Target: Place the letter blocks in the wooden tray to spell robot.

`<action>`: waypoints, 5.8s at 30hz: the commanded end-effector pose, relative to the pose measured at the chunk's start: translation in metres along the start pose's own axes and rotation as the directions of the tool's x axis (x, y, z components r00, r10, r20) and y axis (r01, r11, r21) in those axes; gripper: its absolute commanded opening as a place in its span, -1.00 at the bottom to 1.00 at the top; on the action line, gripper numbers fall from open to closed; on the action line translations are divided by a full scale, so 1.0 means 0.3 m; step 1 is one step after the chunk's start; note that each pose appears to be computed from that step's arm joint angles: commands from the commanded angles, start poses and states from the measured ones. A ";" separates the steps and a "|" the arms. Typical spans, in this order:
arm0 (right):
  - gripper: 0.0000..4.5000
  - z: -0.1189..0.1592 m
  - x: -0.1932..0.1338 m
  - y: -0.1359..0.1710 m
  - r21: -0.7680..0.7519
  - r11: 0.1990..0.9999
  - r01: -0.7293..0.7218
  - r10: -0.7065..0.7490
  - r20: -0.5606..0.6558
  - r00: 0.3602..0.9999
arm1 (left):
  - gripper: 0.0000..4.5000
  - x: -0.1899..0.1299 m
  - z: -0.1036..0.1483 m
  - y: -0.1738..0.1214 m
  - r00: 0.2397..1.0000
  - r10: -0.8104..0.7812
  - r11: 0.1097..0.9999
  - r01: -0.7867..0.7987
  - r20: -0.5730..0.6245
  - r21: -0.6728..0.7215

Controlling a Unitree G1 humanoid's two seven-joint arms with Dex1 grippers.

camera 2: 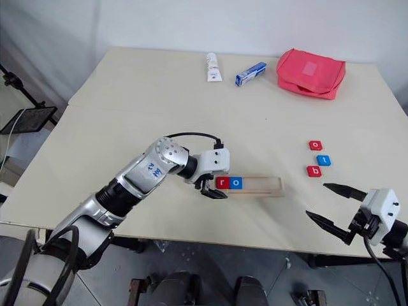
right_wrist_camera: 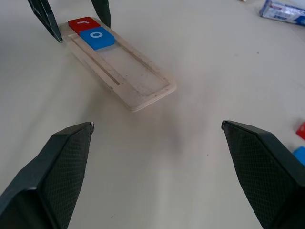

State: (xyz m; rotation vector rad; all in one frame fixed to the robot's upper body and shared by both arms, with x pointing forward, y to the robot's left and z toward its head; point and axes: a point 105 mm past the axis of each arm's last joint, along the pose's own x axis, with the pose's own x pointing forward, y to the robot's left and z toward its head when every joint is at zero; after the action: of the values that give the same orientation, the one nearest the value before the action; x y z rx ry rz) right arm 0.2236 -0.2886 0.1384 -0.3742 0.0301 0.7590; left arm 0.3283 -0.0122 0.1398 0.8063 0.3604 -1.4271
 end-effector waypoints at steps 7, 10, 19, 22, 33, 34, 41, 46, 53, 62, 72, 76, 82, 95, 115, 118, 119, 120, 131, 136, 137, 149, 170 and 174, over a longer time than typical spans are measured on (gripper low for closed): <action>1.00 0.032 -0.030 0.008 -0.031 0.997 0.068 -0.068 0.023 0.997 | 0.51 0.035 0.013 -0.010 1.000 -0.015 0.996 0.017 -0.022 0.083; 1.00 0.031 -0.031 0.015 -0.027 0.997 0.074 -0.073 0.023 0.997 | 0.51 0.041 0.006 -0.010 0.999 -0.014 0.995 0.017 -0.031 0.097; 1.00 0.028 -0.020 0.018 -0.022 0.997 0.072 -0.072 0.020 0.997 | 0.51 0.044 0.000 -0.018 0.999 -0.027 0.990 0.031 -0.029 0.140; 1.00 0.030 -0.014 0.014 -0.022 0.997 0.072 -0.072 0.022 0.997 | 0.51 0.046 0.004 -0.018 0.999 -0.030 0.989 0.032 -0.020 0.147; 1.00 0.038 -0.007 0.003 -0.026 0.997 0.075 -0.074 0.019 0.997 | 0.98 0.016 0.027 0.014 1.000 0.018 0.992 -0.020 0.020 0.127; 1.00 0.042 -0.007 0.000 -0.029 0.997 0.076 -0.076 0.019 0.997 | 0.98 -0.004 0.032 0.025 0.999 0.035 0.992 -0.039 0.033 0.116; 1.00 0.047 -0.035 -0.023 -0.016 0.993 0.118 -0.118 0.001 0.993 | 0.98 -0.201 0.076 0.101 0.940 0.174 0.982 -0.187 0.295 0.015; 1.00 0.061 -0.038 -0.057 0.022 0.973 0.232 -0.232 0.028 0.972 | 0.98 -0.348 0.081 0.102 0.793 0.214 0.968 -0.250 0.570 -0.015; 1.00 0.042 -0.013 -0.128 0.090 0.874 0.478 -0.481 0.011 0.877 | 0.98 -0.444 -0.003 0.046 0.691 0.161 0.964 -0.263 0.704 0.037; 1.00 -0.024 0.048 -0.095 0.204 0.763 0.614 -0.598 -0.140 0.789 | 0.98 -0.367 -0.213 -0.091 0.708 0.160 0.978 -0.206 0.688 -0.015; 1.00 -0.058 0.025 -0.072 0.250 0.724 0.643 -0.598 -0.237 0.766 | 0.98 -0.338 -0.308 -0.154 0.706 0.133 0.985 -0.172 0.695 -0.014; 1.00 -0.054 0.028 -0.087 0.252 0.722 0.644 -0.602 -0.229 0.765 | 0.98 -0.330 -0.324 -0.162 0.720 0.125 0.986 -0.164 0.682 -0.008; 1.00 -0.048 0.036 -0.110 0.252 0.723 0.643 -0.605 -0.217 0.766 | 0.98 -0.333 -0.321 -0.170 0.717 0.108 0.988 -0.153 0.688 0.004; 1.00 -0.049 0.071 -0.150 0.256 0.745 0.617 -0.581 -0.207 0.787 | 0.98 -0.331 -0.295 -0.178 0.707 0.116 0.986 -0.165 0.697 0.003; 1.00 -0.126 0.263 -0.281 0.330 0.770 0.546 -0.490 -0.243 0.837 | 0.98 -0.327 -0.279 -0.227 0.702 0.146 0.982 -0.190 0.697 -0.015; 1.00 -0.155 0.284 -0.271 0.338 0.770 0.541 -0.475 -0.262 0.840 | 0.98 -0.328 -0.281 -0.232 0.703 0.156 0.980 -0.197 0.694 -0.021; 1.00 -0.165 0.290 -0.264 0.349 0.768 0.538 -0.468 -0.268 0.842 | 0.98 -0.328 -0.282 -0.232 0.702 0.161 0.979 -0.201 0.693 -0.024; 1.00 -0.173 0.294 -0.262 0.350 0.765 0.540 -0.468 -0.273 0.840 | 0.98 -0.329 -0.282 -0.233 0.702 0.165 0.979 -0.203 0.693 -0.027; -0.34 -0.186 0.291 -0.261 0.358 0.720 0.595 -0.536 -0.258 0.804 | 1.00 -0.330 -0.298 -0.230 0.708 0.173 0.978 -0.206 0.684 -0.034; -0.35 -0.125 0.271 -0.217 0.347 0.703 0.621 -0.588 -0.208 0.782 | 1.00 -0.333 -0.316 -0.221 0.711 0.167 0.980 -0.194 0.683 -0.038; -0.35 -0.111 0.266 -0.200 0.346 0.700 0.624 -0.595 -0.201 0.778 | 1.00 -0.333 -0.323 -0.220 0.713 0.164 0.981 -0.189 0.681 -0.039; -0.35 -0.073 0.188 0.038 0.335 0.602 0.725 -0.679 -0.262 0.686 | 1.00 -0.325 -0.362 -0.165 0.721 0.108 0.991 -0.132 0.684 -0.017; 0.99 -0.081 0.187 0.079 0.354 0.607 0.712 -0.661 -0.272 0.699 | 1.00 -0.331 -0.321 -0.174 0.717 0.070 0.993 -0.117 0.694 0.021; 0.99 -0.040 0.173 0.109 0.275 0.770 0.576 -0.525 -0.240 0.816 | 1.00 -0.319 -0.300 -0.198 0.710 0.065 0.993 -0.117 0.701 0.027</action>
State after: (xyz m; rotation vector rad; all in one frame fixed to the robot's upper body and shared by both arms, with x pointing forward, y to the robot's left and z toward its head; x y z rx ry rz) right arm 0.2457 -0.2417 0.0898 -0.0420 0.2261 0.0278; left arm 0.2840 0.1265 0.1181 0.2644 -0.2842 -1.5344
